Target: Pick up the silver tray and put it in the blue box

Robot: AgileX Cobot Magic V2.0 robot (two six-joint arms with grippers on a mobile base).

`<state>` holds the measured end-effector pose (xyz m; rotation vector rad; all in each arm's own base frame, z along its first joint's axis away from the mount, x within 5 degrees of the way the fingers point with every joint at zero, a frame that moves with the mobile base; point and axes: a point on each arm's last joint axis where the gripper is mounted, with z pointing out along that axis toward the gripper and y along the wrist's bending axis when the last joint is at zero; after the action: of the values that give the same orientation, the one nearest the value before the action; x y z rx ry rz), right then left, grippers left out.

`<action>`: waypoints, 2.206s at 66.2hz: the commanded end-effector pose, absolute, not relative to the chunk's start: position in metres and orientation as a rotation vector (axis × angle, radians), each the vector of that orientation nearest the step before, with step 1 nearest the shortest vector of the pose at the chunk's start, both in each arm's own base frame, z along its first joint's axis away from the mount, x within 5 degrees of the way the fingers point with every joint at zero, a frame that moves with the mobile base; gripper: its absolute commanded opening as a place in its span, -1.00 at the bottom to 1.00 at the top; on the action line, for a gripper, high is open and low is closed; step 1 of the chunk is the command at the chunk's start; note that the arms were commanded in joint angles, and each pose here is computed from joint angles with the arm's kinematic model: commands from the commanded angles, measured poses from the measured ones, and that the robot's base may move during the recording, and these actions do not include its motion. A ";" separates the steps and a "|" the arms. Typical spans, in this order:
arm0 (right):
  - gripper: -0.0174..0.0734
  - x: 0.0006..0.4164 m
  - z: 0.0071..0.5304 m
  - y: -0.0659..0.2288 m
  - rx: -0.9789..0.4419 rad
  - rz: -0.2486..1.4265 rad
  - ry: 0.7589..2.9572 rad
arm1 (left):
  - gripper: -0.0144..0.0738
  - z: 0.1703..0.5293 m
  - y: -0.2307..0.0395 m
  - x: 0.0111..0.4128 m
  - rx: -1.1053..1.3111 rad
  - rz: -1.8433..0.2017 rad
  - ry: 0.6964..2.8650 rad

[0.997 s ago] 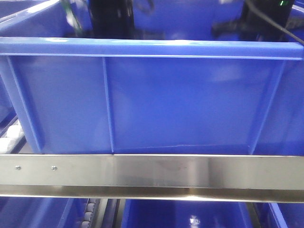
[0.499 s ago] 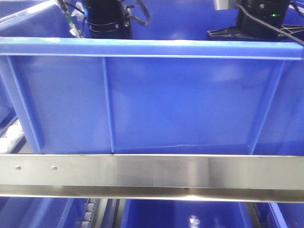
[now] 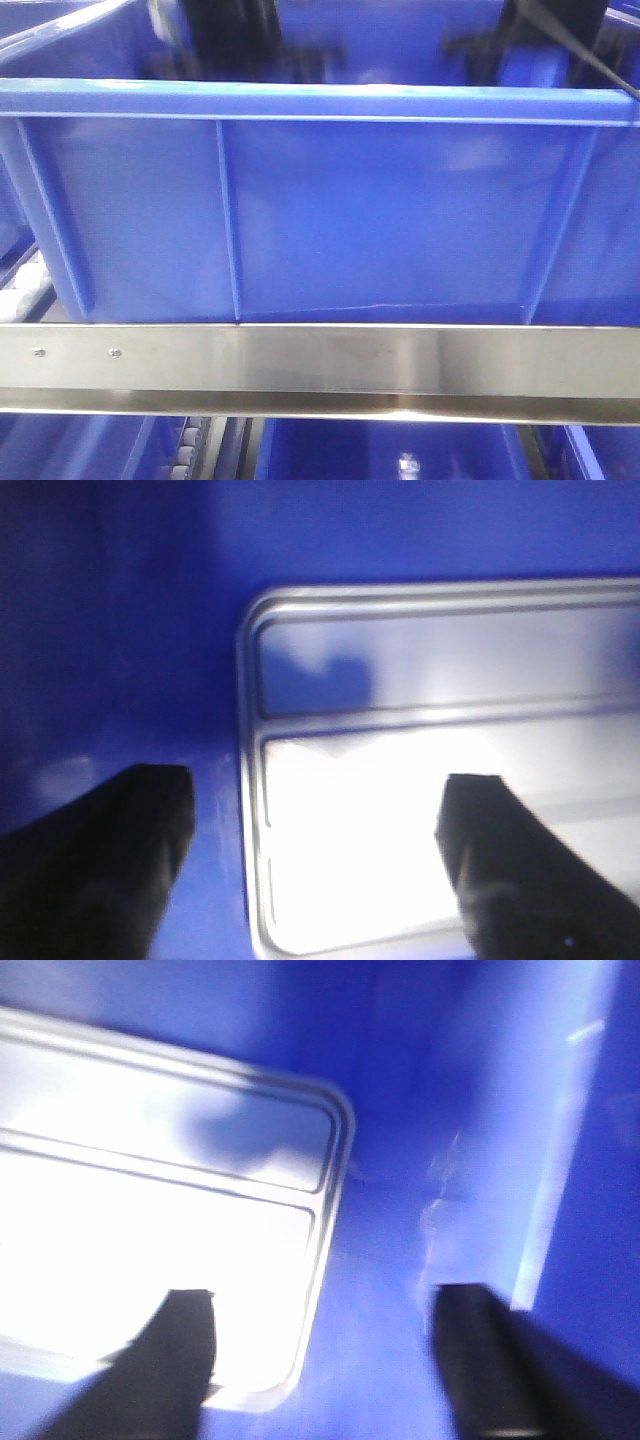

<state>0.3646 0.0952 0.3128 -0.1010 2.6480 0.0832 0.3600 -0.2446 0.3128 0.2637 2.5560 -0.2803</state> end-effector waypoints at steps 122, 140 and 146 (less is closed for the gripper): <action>-0.50 0.032 0.359 0.003 -0.135 0.200 1.705 | -0.89 0.348 -0.061 0.083 0.472 -0.508 1.755; -0.50 0.032 0.358 0.003 -0.135 0.200 1.707 | -0.89 0.350 -0.050 0.077 0.434 -0.473 1.711; -0.50 0.032 0.358 0.003 -0.135 0.200 1.707 | -0.89 0.342 -0.039 0.070 0.404 -0.412 1.676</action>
<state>0.0308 0.0035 0.3428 -0.1251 1.8121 0.2090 0.0743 -0.0437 0.3306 0.4326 1.8056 -0.4182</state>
